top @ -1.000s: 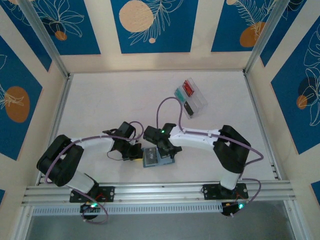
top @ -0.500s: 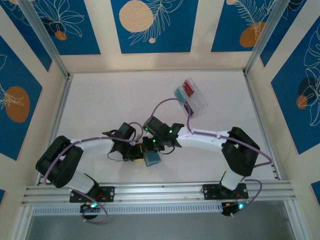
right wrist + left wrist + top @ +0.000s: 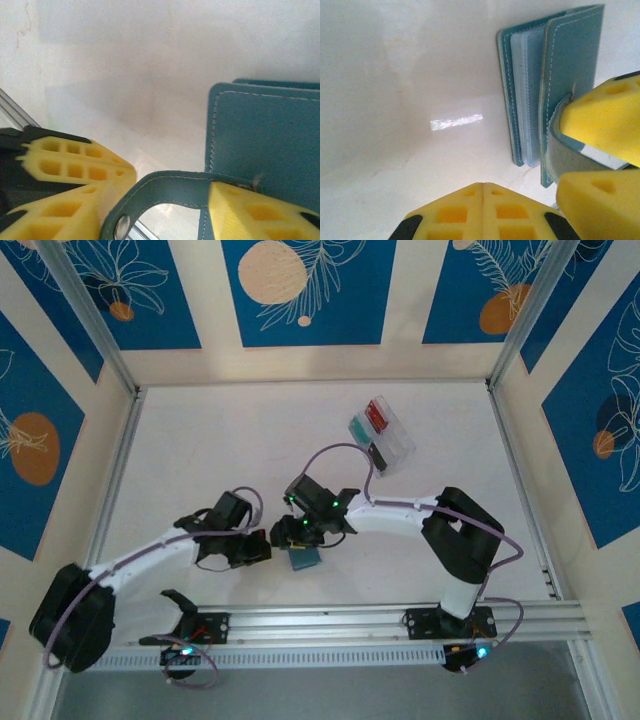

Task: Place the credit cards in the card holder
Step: Close the card holder at the bottom-center of the table.

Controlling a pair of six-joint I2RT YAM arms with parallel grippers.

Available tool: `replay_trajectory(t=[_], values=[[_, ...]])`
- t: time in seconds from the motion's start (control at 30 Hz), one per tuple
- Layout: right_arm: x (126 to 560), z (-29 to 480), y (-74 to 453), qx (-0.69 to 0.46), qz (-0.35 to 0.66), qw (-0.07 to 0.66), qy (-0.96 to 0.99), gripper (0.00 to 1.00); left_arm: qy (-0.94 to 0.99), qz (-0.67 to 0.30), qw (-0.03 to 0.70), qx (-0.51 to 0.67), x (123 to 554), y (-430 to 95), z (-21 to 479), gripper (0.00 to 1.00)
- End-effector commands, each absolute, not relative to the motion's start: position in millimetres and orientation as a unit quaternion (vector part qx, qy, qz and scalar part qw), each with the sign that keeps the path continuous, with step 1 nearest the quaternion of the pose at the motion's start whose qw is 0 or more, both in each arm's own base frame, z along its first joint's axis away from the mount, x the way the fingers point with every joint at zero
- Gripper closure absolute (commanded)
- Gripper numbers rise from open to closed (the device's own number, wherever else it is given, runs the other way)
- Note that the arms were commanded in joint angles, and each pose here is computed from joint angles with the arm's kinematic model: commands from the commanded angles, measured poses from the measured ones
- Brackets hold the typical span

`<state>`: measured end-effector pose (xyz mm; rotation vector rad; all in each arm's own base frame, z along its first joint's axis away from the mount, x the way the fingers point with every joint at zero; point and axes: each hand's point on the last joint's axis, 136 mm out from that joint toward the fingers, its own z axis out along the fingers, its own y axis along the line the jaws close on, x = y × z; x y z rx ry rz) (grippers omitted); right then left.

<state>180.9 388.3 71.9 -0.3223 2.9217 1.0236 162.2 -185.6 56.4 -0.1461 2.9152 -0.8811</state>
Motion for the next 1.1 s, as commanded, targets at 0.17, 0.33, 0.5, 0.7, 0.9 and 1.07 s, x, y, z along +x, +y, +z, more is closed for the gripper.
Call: replay_trajectory(t=[0.17,0.33,0.5,0.7,0.9,1.07], values=[[169,118,394,-0.163,0.347,-0.024,0.923,0.27,0.955,-0.260,0.065,-0.126,143,-136,79,0.96],[172,140,378,-0.166,0.353,-0.008,0.921,0.25,0.952,-0.266,0.104,-0.108,152,-132,115,0.94],[191,132,323,-0.111,0.300,0.027,0.947,0.31,0.951,-0.292,0.099,-0.036,173,-167,133,0.96],[199,104,276,-0.051,0.293,0.018,0.954,0.28,0.949,-0.301,0.080,0.048,192,-241,133,0.97],[194,85,272,-0.057,0.312,0.002,0.948,0.22,0.959,-0.275,0.028,0.069,196,-272,88,0.99],[190,71,285,-0.072,0.340,-0.023,0.937,0.22,0.972,-0.228,-0.002,0.055,185,-250,49,1.00]])
